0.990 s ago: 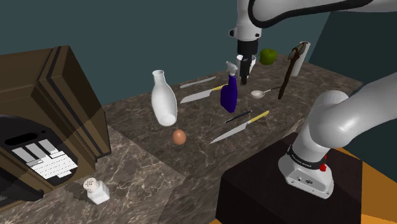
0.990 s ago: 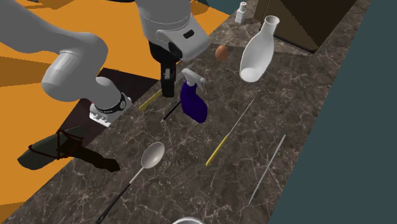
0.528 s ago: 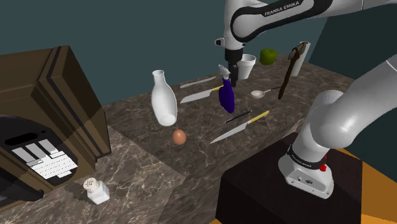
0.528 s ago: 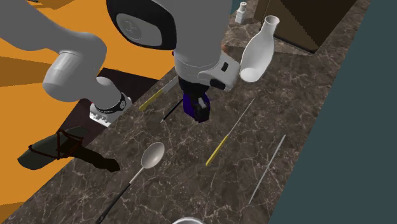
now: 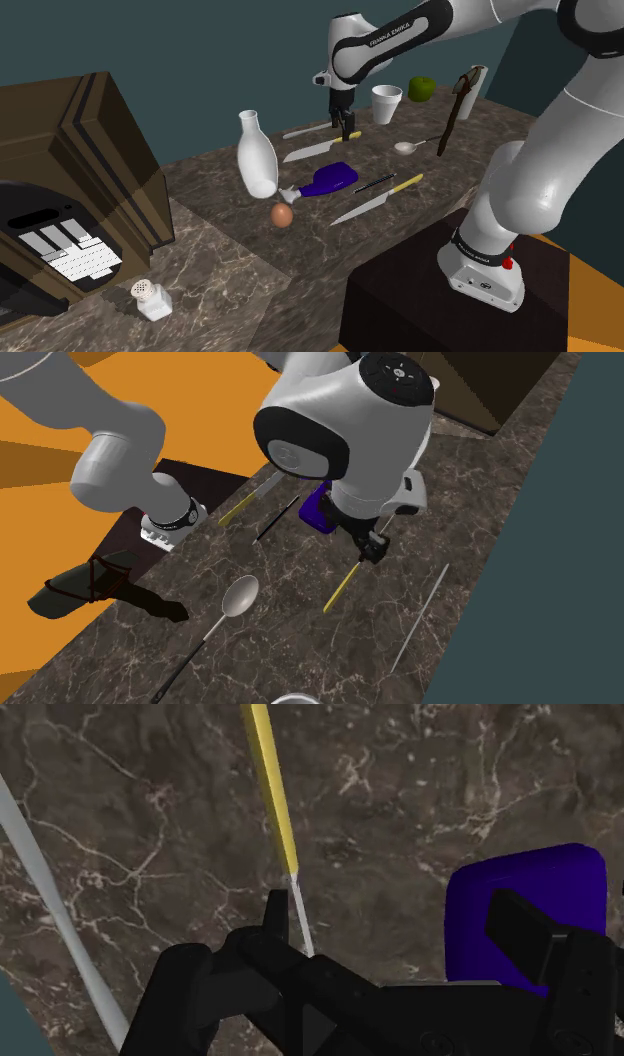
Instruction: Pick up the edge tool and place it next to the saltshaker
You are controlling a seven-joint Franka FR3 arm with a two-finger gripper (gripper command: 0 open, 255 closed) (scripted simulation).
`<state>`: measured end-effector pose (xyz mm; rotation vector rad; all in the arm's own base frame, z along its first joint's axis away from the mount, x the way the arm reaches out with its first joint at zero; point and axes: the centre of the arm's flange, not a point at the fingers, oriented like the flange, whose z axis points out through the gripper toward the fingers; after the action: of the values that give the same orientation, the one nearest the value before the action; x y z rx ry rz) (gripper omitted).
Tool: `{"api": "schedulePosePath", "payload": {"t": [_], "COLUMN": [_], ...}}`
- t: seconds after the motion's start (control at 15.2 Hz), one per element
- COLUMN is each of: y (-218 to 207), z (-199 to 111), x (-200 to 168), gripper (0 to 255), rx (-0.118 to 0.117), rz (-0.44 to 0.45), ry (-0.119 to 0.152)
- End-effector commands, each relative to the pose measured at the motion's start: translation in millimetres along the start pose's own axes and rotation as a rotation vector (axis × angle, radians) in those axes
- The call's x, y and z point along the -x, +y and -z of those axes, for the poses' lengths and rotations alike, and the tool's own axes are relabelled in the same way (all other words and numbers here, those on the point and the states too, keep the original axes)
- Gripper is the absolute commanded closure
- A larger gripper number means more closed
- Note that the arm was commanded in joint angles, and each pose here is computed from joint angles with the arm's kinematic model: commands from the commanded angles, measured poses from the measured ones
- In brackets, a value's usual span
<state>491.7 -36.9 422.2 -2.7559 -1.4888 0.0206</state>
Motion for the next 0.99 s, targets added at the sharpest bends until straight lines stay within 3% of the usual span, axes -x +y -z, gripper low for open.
{"api": "schedulePosePath", "payload": {"t": [0.0, 0.2, 0.66, 0.92], "y": [16.8, 32.6, 33.3, 33.3], "z": [-12.2, -25.1, -65.1, -65.1], "x": [-17.0, -35.9, -36.9, -36.9], "gripper": [0, 0, 0, 0], "rx": [0.011, 0.021, 0.021, 0.021], "rz": [0.097, 0.198, 0.198, 0.198], "ry": [0.011, 0.023, 0.023, 0.023]}}
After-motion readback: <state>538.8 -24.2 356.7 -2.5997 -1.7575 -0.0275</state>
